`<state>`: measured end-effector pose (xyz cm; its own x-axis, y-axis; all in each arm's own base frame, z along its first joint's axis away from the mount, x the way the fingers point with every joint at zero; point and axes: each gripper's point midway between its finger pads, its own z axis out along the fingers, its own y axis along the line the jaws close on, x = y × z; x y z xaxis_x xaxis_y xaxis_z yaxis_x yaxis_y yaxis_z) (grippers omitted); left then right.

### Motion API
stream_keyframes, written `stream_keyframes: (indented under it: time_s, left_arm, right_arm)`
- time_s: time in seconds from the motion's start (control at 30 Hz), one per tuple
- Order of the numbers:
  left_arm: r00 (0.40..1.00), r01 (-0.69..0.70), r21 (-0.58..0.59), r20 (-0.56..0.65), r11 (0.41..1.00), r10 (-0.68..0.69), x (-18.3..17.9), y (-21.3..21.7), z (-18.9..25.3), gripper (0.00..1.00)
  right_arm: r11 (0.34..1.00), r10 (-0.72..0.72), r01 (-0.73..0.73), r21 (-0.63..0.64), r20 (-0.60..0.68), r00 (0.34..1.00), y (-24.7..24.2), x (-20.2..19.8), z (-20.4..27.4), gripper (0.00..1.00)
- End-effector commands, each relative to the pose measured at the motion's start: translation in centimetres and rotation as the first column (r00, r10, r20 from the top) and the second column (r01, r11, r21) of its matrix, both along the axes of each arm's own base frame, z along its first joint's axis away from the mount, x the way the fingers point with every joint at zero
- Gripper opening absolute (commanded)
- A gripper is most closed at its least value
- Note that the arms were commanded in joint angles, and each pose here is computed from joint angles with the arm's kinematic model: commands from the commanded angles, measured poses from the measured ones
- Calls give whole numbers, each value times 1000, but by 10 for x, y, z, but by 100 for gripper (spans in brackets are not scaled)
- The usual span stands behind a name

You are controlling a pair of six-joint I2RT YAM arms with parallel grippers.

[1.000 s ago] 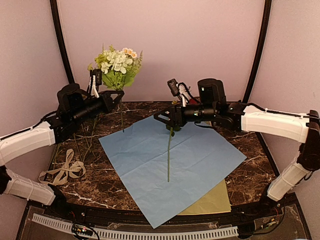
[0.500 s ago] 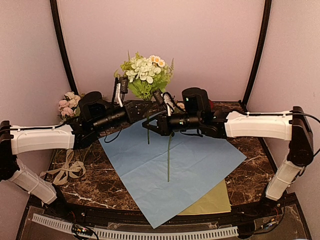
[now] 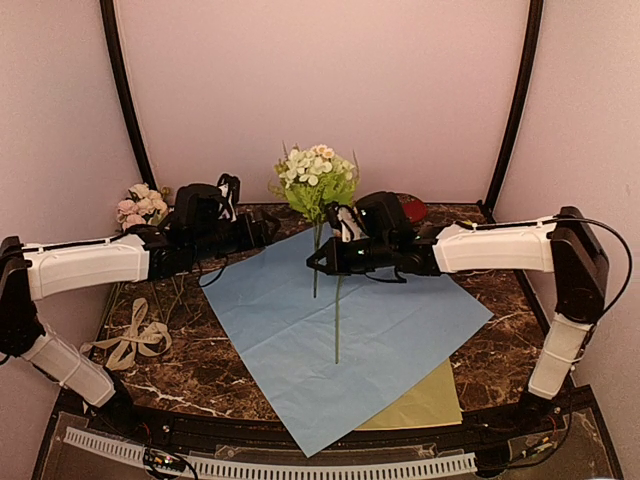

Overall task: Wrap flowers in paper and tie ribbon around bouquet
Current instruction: Pass from the left arm to the right, then place the fake flower on the flattened wrapping paper, then pick up the fake flower from the corner of the board.

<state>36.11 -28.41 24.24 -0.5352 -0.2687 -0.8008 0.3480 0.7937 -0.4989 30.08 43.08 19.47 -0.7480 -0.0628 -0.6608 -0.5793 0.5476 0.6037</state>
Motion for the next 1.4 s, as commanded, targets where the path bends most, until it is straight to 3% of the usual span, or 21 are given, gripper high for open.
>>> stream_keyframes:
  time_s: [0.0, 0.1, 0.5, 0.7, 0.77, 1.0, 1.17, 1.37]
  left_arm:
    - [957, -161, 172, -212, 972, 196, 1, 58, -69, 80]
    - [941, -204, 230, -221, 952, 255, 4, 80, -81, 80]
    - [930, -211, 321, -225, 924, 290, 7, 95, -96, 80]
    - [921, -222, 347, -233, 911, 313, 8, 108, -99, 80]
    - [920, -226, 353, -230, 908, 318, 8, 111, -99, 80]
    - [907, -245, 368, -239, 897, 346, 10, 126, -102, 81]
    - [842, -324, 383, -301, 865, 448, 22, 177, -117, 79]
    - [742, -398, 447, -356, 801, 568, 47, 250, -142, 55]
  right_arm:
    - [993, -67, 52, -105, -141, 988, -3, 8, -58, 0]
    - [989, -84, 60, -137, -178, 980, -4, 12, -82, 0]
    - [983, -119, 71, -170, -289, 950, -8, 11, -126, 1]
    - [974, -167, 112, -198, -286, 944, -15, 16, -126, 34]
    - [968, -185, 129, -213, -264, 947, -20, 18, -122, 41]
    - [934, -258, 222, -279, -98, 961, -49, 24, -81, 47]
    - [924, -255, 253, -287, 30, 967, -66, 23, -41, 47]
    - [902, -257, 273, -335, 90, 962, -80, 24, -35, 47]
